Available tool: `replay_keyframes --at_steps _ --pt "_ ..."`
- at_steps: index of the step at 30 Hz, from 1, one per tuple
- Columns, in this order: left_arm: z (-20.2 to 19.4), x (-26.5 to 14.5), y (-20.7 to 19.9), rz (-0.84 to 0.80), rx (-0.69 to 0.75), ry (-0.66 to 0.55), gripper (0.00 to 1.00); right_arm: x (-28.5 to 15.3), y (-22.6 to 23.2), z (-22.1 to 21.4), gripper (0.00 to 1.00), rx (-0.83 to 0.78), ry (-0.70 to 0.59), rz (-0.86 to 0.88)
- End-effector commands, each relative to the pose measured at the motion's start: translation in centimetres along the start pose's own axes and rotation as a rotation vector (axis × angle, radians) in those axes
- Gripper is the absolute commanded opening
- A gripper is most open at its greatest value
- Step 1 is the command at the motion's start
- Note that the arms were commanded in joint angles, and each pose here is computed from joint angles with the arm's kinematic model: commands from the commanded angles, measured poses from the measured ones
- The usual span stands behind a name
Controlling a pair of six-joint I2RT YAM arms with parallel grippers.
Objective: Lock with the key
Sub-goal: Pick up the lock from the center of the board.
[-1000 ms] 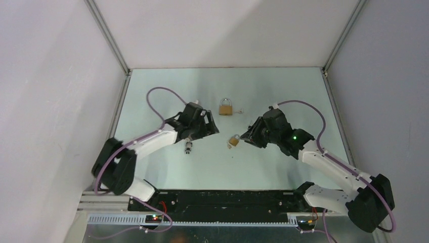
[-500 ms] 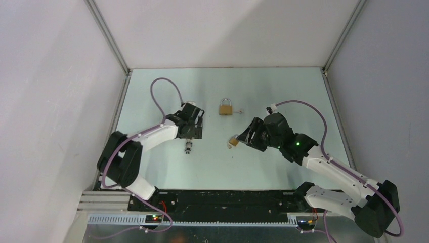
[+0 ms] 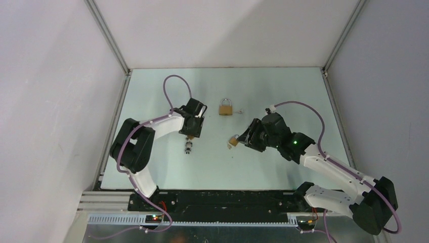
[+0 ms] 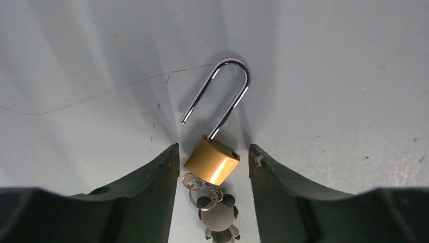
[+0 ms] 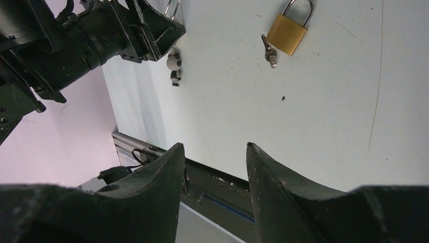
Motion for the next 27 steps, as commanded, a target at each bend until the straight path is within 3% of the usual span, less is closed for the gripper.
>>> replay_keyframes --at_steps 1,3,7,15,25,27 --pt "-1.4 1.2 0.0 -0.025 0.032 0.081 0.52 0.9 -0.1 0.1 0.51 0.021 -0.005 -0.016" --pt "-1.5 1.0 -0.3 -0.048 0.022 0.085 0.5 1.3 0.0 0.0 0.49 0.028 0.012 -0.014" --pt "-2.0 0.4 -0.5 -0.079 -0.008 0.085 0.59 1.7 0.0 -0.3 0.49 0.042 0.033 -0.016" --pt "-2.0 -0.1 -1.2 -0.132 -0.042 0.1 0.59 2.0 -0.1 -0.1 0.49 0.038 0.037 -0.018" --pt "-2.7 0.2 -1.3 -0.13 -0.039 0.141 0.36 2.6 0.0 1.5 0.49 0.052 0.035 0.029" --pt "-2.8 0.4 -1.4 -0.123 -0.038 0.146 0.19 3.0 0.0 1.7 0.48 0.048 0.045 0.046"
Point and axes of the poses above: each gripper's point midway between its finger pads, its own x axis out along the fingers, its own y axis along the line the jaws close on, z = x × y, the point moved 7 cm from there along -x, back along the fingers, and after that the axes turned 1 degree about x, right-handed, at the moved point
